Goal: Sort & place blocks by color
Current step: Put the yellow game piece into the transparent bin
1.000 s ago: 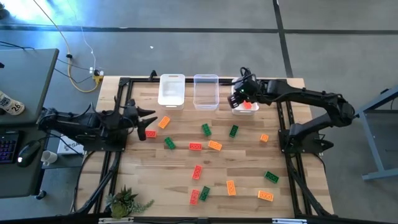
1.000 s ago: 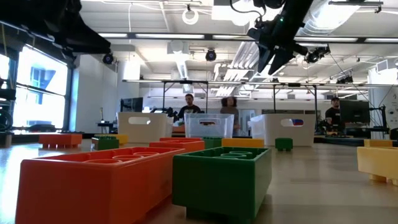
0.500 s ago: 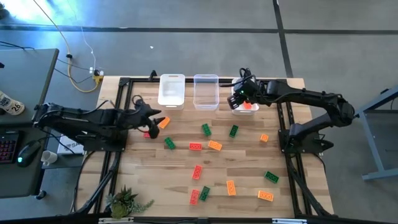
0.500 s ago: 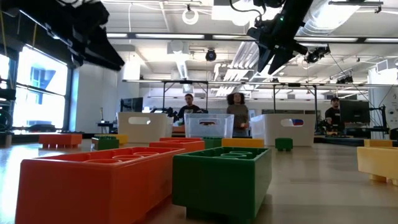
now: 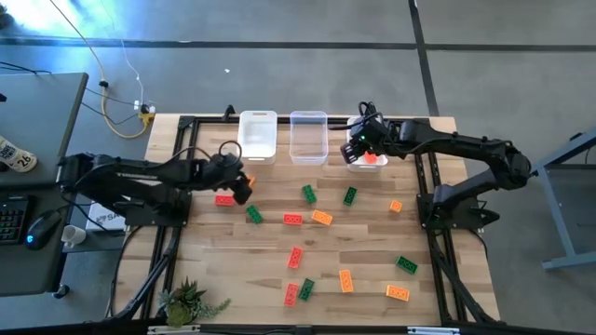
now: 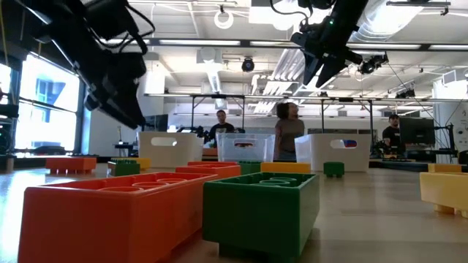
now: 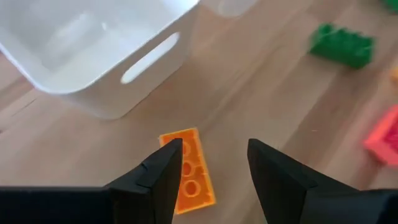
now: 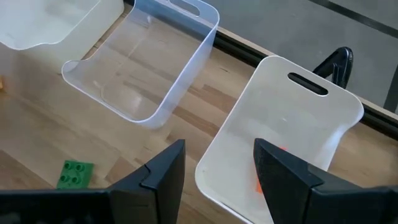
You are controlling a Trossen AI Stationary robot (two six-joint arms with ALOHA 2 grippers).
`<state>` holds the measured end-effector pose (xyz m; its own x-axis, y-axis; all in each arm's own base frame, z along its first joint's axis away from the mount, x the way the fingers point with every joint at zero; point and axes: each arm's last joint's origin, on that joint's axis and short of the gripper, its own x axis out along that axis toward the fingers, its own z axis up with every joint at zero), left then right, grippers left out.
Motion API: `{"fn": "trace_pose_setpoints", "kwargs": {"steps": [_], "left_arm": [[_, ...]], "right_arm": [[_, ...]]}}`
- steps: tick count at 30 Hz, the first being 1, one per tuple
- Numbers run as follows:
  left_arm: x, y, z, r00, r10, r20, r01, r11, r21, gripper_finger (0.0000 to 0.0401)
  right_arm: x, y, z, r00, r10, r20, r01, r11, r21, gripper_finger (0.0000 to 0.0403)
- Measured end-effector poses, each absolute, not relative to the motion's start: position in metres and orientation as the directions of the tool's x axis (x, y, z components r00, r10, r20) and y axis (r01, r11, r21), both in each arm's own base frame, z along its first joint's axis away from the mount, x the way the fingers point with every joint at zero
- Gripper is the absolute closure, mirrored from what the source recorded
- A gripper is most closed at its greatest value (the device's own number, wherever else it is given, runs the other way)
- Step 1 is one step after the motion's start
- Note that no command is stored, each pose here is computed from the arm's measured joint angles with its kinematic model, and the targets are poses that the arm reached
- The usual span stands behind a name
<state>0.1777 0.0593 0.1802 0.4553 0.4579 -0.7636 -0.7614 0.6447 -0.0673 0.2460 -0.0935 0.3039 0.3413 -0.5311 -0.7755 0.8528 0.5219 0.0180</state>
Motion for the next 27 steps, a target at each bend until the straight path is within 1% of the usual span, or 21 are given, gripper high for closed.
{"fn": "trace_pose_setpoints", "kwargs": {"steps": [7, 12, 18, 25, 27], "left_arm": [[0.18, 0.071, 0.167, 0.375, 0.453, -0.809, -0.808, 0.588, -0.046, 0.0229], [0.18, 0.075, 0.162, 0.377, 0.401, -0.835, -0.81, 0.579, -0.088, 0.0229], [0.18, 0.08, 0.157, 0.355, 0.387, -0.851, -0.822, 0.563, -0.086, 0.0229], [0.181, 0.089, 0.153, 0.387, 0.334, -0.859, -0.82, 0.552, -0.155, 0.0225], [0.18, 0.092, 0.151, 0.385, 0.322, -0.865, -0.809, 0.568, -0.148, 0.0222]], "right_arm": [[0.246, -0.093, 0.304, 0.345, -0.524, -0.778, 0.857, 0.515, 0.033, 0.0224], [0.246, -0.093, 0.304, 0.345, -0.524, -0.779, 0.857, 0.515, 0.034, 0.0224], [0.246, -0.093, 0.304, 0.346, -0.524, -0.779, 0.857, 0.515, 0.034, 0.0224], [0.246, -0.093, 0.304, 0.353, -0.512, -0.783, 0.853, 0.52, 0.044, 0.0224], [0.246, -0.093, 0.304, 0.353, -0.512, -0.783, 0.853, 0.52, 0.044, 0.0224]]}}
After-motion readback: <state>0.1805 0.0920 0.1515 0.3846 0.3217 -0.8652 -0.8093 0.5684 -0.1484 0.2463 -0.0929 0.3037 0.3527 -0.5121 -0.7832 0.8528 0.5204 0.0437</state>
